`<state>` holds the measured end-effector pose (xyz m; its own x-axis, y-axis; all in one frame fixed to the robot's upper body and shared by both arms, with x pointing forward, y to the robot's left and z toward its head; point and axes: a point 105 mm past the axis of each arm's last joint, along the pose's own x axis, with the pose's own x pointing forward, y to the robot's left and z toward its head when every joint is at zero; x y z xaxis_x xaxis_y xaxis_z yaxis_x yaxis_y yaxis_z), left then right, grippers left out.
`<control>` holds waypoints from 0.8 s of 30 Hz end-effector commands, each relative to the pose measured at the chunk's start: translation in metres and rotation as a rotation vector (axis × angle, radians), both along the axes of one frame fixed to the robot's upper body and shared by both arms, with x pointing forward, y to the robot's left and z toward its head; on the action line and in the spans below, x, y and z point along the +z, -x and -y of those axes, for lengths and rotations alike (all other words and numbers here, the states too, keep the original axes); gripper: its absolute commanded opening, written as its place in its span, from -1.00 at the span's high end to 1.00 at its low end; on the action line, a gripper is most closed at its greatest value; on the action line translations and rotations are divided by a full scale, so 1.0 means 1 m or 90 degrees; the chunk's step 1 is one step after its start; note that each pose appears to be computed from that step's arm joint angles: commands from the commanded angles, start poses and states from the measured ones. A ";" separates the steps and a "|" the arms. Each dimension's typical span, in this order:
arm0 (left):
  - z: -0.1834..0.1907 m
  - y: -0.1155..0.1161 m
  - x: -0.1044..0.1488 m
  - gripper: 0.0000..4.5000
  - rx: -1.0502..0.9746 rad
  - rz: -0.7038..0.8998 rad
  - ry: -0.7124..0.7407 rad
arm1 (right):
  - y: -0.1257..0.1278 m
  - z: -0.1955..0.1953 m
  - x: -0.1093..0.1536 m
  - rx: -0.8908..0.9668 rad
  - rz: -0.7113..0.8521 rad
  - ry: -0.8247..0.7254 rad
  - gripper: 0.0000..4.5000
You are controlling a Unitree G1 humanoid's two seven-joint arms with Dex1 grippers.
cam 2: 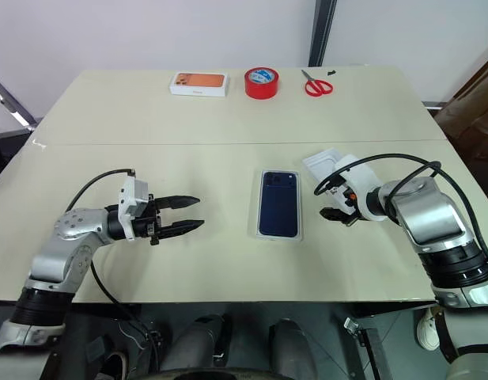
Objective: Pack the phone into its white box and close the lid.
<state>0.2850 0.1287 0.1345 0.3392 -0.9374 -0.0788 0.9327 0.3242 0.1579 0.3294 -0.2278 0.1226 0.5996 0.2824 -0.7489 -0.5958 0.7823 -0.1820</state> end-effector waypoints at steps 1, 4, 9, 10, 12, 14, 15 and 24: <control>0.005 0.002 0.004 -0.21 0.010 0.029 0.008 | -0.002 -0.001 0.008 0.011 0.002 -0.001 -1.00; 0.007 0.002 -0.001 -0.24 0.028 0.025 0.016 | -0.006 0.007 0.000 -0.021 -0.006 0.005 -0.60; 0.007 0.003 0.000 -0.24 0.043 0.024 0.027 | -0.011 0.011 -0.002 -0.053 0.004 0.005 0.55; 0.007 0.003 0.000 -0.24 0.045 0.024 0.026 | -0.013 0.011 -0.001 -0.061 0.010 0.004 0.78; 0.006 0.001 0.001 -0.24 0.049 0.028 0.023 | -0.015 0.011 0.000 -0.068 0.016 -0.002 0.97; 0.004 -0.001 0.002 -0.24 0.053 0.029 0.021 | -0.018 0.009 0.003 -0.075 0.027 -0.014 0.97; 0.004 -0.001 0.003 -0.24 0.053 0.029 0.021 | -0.019 0.008 0.005 -0.077 0.032 -0.018 0.97; -0.008 -0.025 0.015 -0.24 0.109 0.023 0.047 | -0.045 -0.040 0.062 -0.018 0.196 -0.214 0.97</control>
<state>0.3054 0.1326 0.1387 0.4737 -0.8799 -0.0384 0.8728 0.4632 0.1536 0.3710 -0.1935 0.1560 0.7516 0.4132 -0.5141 -0.5347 0.8381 -0.1081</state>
